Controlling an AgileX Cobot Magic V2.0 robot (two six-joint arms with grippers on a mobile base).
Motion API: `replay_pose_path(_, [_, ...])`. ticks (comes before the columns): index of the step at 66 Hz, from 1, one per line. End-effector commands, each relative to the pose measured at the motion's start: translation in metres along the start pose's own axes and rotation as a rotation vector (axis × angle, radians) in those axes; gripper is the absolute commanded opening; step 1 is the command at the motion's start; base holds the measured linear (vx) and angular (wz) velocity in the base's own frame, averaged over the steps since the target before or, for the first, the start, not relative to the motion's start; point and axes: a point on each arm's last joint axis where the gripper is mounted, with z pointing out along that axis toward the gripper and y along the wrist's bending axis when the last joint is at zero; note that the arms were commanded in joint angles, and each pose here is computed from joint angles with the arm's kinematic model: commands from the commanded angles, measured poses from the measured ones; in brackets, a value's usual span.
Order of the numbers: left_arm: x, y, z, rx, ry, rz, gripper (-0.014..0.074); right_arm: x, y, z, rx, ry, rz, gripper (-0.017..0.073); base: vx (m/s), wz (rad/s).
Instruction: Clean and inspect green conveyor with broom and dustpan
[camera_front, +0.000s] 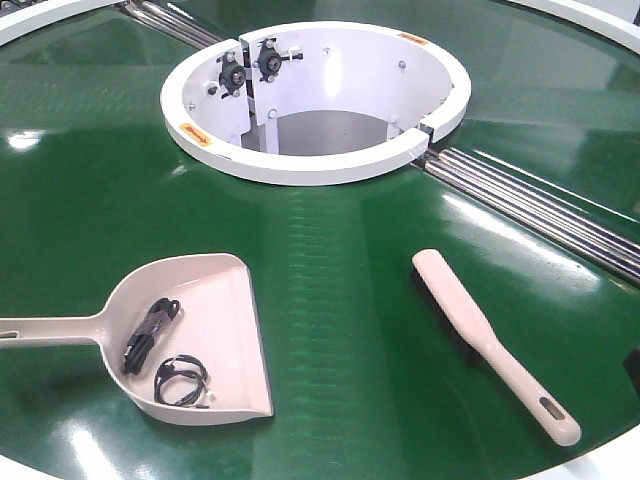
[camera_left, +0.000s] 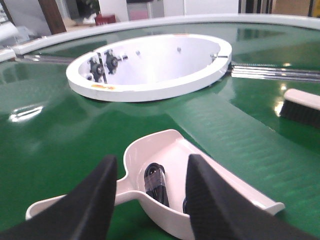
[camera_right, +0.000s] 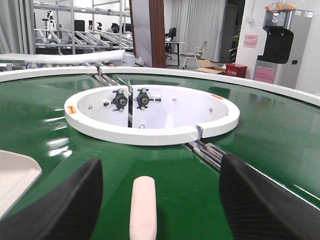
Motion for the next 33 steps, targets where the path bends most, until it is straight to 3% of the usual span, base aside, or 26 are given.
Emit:
replay_pose_path(1, [-0.0128, 0.0034, -0.0025, -0.03, -0.11, -0.027, 0.024, -0.016, -0.0017, -0.0007, 0.016, -0.107, -0.019, 0.0374, 0.0, 0.0])
replay_pose_path(6, [-0.013, 0.0035, -0.0025, -0.031, -0.112, -0.027, 0.0095, -0.0158, -0.0017, -0.0007, 0.016, -0.104, -0.023, 0.0219, 0.0, 0.0])
replay_pose_path(9, [-0.0132, 0.0036, -0.0025, -0.032, -0.114, -0.027, -0.0009, -0.0153, -0.0017, -0.0006, 0.016, -0.099, -0.023, 0.0081, 0.0, 0.0])
replay_pose_path(12, [-0.0136, 0.0038, -0.0026, -0.034, -0.119, -0.027, -0.0009, -0.015, -0.0017, -0.0006, 0.015, -0.096, -0.018, -0.0016, 0.0, 0.0])
replay_pose_path(33, [-0.014, 0.004, -0.0026, -0.036, -0.123, -0.027, -0.0008, -0.0143, -0.0016, -0.0005, 0.014, -0.088, -0.012, -0.0008, 0.0, 0.0])
